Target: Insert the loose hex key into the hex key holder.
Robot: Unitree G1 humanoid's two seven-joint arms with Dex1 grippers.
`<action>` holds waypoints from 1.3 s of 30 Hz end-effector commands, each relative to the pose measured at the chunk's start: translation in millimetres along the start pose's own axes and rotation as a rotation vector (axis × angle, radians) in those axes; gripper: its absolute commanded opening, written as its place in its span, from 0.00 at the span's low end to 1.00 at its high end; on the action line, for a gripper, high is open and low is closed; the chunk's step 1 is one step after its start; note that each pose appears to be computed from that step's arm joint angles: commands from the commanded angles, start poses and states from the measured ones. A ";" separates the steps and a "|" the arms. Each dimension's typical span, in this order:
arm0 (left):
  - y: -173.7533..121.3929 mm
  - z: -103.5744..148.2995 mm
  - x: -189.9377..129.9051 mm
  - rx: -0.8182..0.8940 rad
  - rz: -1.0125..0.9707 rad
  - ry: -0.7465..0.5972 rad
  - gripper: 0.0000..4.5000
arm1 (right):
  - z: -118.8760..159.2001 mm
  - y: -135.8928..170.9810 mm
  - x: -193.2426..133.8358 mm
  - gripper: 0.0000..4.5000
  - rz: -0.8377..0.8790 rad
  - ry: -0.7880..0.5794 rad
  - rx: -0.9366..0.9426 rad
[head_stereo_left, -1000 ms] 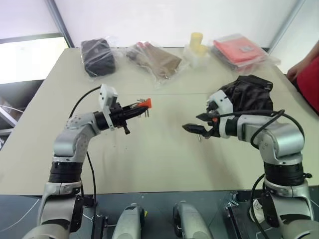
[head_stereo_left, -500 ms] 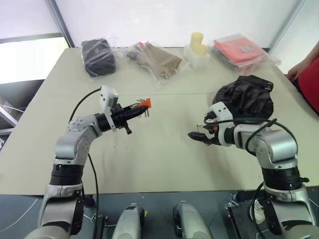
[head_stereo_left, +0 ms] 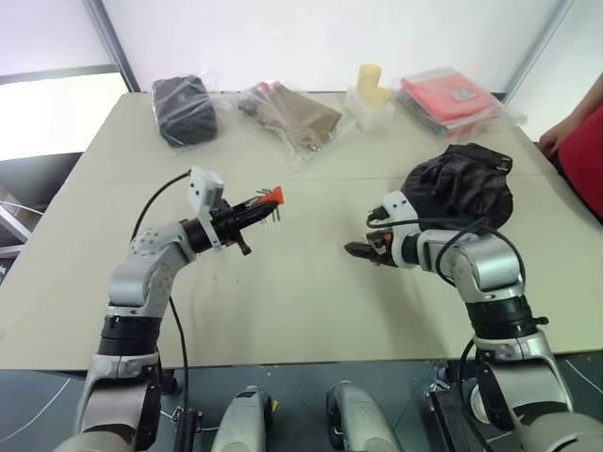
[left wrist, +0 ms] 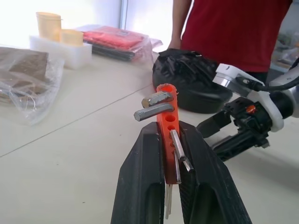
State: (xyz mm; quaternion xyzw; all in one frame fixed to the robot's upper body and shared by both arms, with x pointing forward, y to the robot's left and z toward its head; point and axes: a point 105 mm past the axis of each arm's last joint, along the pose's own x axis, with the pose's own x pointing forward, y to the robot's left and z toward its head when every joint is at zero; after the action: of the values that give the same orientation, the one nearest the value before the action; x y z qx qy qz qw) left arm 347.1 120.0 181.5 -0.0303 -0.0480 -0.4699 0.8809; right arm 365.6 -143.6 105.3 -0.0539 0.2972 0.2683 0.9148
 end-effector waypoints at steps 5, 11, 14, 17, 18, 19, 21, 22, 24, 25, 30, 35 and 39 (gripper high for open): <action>0.6 14.8 -1.1 0.056 0.019 -0.055 0.00 | -38.6 5.5 14.4 0.01 0.027 0.140 0.003; 1.1 15.1 -2.7 0.061 -0.008 -0.029 0.00 | -8.2 8.5 15.8 0.01 0.021 0.006 -0.030; -0.5 14.1 -3.3 0.047 -0.063 0.008 0.00 | 43.4 9.9 8.8 0.01 0.034 -0.237 -0.021; 1.2 12.5 -4.1 0.018 -0.126 0.052 0.00 | 100.4 18.8 -10.8 0.01 0.101 -0.503 -0.004; 2.3 12.1 -3.6 0.010 -0.143 0.064 0.00 | 114.7 22.3 -18.9 0.01 0.126 -0.571 -0.015; 5.4 12.4 -0.4 -0.007 -0.173 0.083 0.00 | 137.5 33.4 -35.1 0.01 0.181 -0.687 -0.050; 8.6 14.5 4.3 -0.031 -0.217 0.099 0.00 | 162.3 46.8 -56.7 0.01 0.239 -0.830 -0.072; 9.4 15.7 5.9 -0.038 -0.234 0.102 0.00 | 169.3 49.9 -63.2 0.01 0.251 -0.874 -0.066; 13.7 21.5 13.7 -0.043 -0.256 0.089 0.00 | 182.4 67.6 -78.5 0.01 0.315 -0.966 -0.064; 14.9 23.3 17.3 -0.040 -0.268 0.088 0.00 | 185.8 75.7 -84.1 0.01 0.349 -0.996 -0.057; 11.5 31.3 31.4 -0.023 -0.341 0.077 0.00 | 185.9 95.5 -88.5 0.01 0.434 -1.032 0.009; 3.4 39.9 42.3 -0.022 -0.399 0.049 0.00 | 181.4 102.2 -84.2 0.01 0.454 -1.024 0.035; -4.5 43.8 46.1 -0.003 -0.434 0.036 0.00 | 177.5 103.1 -79.8 0.01 0.451 -1.014 0.048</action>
State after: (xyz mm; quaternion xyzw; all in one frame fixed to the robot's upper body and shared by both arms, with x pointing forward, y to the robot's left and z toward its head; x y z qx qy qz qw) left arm 370.9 88.4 212.2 -0.0312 -0.0064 -0.6367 0.7704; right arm 360.0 -48.9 288.1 0.1692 -0.1366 0.4317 0.8754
